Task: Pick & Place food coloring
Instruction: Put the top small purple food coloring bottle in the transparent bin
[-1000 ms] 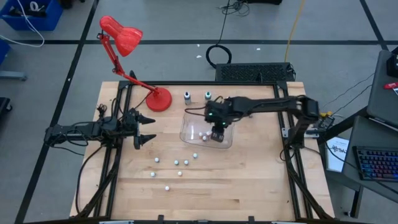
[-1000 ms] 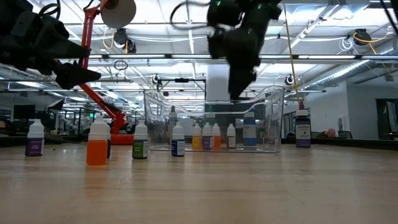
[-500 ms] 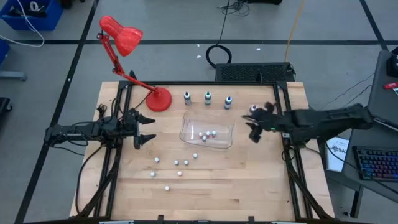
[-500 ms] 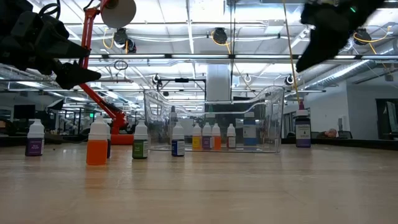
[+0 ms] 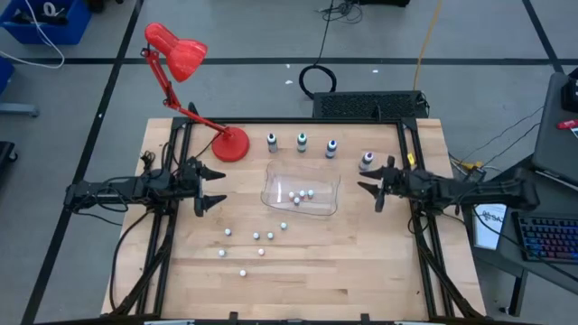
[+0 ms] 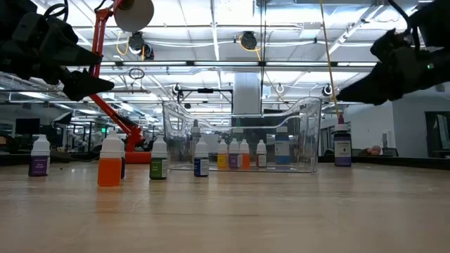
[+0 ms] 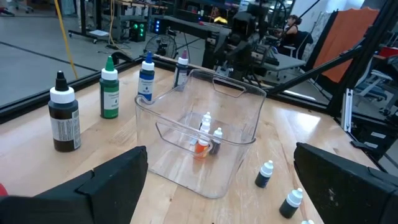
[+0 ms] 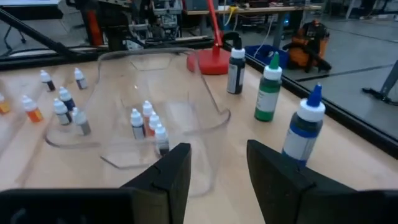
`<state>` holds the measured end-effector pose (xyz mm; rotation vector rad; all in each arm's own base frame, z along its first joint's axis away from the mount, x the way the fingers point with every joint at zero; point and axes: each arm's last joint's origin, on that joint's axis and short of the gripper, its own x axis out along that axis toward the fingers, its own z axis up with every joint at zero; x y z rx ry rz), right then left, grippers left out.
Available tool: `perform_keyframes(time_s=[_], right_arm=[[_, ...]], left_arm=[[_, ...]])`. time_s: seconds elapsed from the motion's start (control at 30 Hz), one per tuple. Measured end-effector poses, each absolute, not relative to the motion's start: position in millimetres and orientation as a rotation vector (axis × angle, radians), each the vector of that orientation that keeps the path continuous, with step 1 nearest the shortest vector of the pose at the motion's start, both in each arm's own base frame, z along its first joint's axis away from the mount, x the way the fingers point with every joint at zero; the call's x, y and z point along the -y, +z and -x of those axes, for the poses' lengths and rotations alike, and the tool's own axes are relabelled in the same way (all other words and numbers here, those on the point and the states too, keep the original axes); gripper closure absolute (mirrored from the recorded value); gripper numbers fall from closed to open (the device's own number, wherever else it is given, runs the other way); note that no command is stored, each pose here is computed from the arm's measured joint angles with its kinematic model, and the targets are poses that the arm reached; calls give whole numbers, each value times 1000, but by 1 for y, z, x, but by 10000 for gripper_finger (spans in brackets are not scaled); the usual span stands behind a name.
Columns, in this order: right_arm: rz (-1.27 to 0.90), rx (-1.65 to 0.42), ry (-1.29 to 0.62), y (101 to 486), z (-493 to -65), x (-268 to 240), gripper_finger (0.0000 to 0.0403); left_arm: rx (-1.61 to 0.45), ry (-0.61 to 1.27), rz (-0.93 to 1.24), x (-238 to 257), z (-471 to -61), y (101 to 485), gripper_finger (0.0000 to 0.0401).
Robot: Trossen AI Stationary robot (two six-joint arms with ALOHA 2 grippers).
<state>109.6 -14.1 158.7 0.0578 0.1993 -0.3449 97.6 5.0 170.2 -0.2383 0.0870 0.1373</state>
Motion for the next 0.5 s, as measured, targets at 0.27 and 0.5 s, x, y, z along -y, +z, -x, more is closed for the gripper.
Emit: perform_keyframes(time_s=[0.27, 0.5], right_arm=[[-28, -86, -240, 163, -107, 11, 259], [-48, -92, -216, 162, -108, 11, 259]], left_arm=[[-87, 137, 238, -5, -98, 170, 2], [-87, 137, 238, -5, -98, 170, 2]])
